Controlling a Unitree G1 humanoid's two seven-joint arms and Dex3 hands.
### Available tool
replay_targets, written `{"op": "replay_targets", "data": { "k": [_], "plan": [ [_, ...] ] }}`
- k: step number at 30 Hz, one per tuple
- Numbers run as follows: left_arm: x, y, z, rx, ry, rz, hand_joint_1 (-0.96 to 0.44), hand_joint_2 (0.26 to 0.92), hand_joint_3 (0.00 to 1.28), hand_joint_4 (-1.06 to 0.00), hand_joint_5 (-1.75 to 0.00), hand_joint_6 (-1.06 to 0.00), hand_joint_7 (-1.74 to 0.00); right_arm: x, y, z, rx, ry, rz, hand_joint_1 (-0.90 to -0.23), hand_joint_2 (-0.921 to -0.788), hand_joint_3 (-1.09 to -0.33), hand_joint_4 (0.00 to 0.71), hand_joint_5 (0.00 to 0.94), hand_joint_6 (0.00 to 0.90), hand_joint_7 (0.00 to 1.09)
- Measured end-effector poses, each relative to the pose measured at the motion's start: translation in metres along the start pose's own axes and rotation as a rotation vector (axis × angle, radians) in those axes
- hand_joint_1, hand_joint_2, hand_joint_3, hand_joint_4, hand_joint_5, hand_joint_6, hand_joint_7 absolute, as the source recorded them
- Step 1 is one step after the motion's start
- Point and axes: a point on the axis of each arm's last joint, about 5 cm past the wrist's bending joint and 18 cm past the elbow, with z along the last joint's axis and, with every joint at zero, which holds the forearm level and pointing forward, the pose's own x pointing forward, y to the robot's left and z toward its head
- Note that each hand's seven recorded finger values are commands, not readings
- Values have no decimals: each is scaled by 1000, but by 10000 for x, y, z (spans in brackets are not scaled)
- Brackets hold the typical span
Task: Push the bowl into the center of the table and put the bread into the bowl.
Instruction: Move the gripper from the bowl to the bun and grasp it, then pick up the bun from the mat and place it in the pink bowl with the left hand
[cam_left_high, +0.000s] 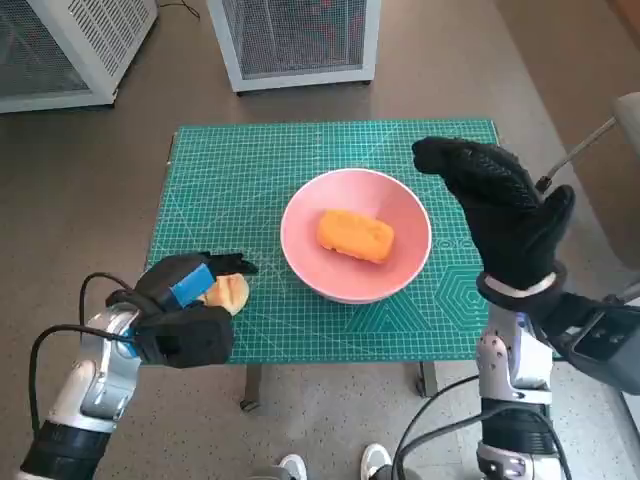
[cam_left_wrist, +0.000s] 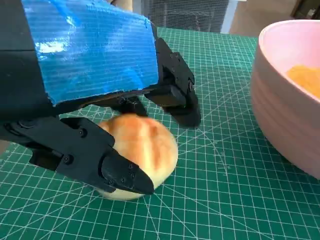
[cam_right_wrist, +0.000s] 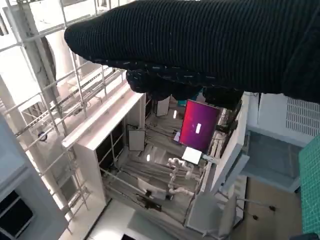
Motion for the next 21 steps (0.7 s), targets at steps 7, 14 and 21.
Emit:
{"op": "replay_targets", "data": {
  "k": [7, 14, 21],
  "plan": [
    [-74, 92, 51, 10, -27, 16, 3, 920, 70, -717, -1122, -594, -1213, 0, 3, 1, -6, -3, 2, -544, -921, -538, 391, 4, 0, 617],
    [-197, 296, 123, 0, -75, 117, 3, 920, 48, -747, -1082, -615, -1199, 0, 4, 2, -12, -7, 3, -547, -921, -538, 395, 5, 0, 616],
    [-342, 520, 217, -4, -137, 256, 3, 920, 40, -762, -1070, -619, -1189, -5, 3, -1, -14, -9, 1, -546, -921, -542, 397, 5, -1, 613]
  ]
}}
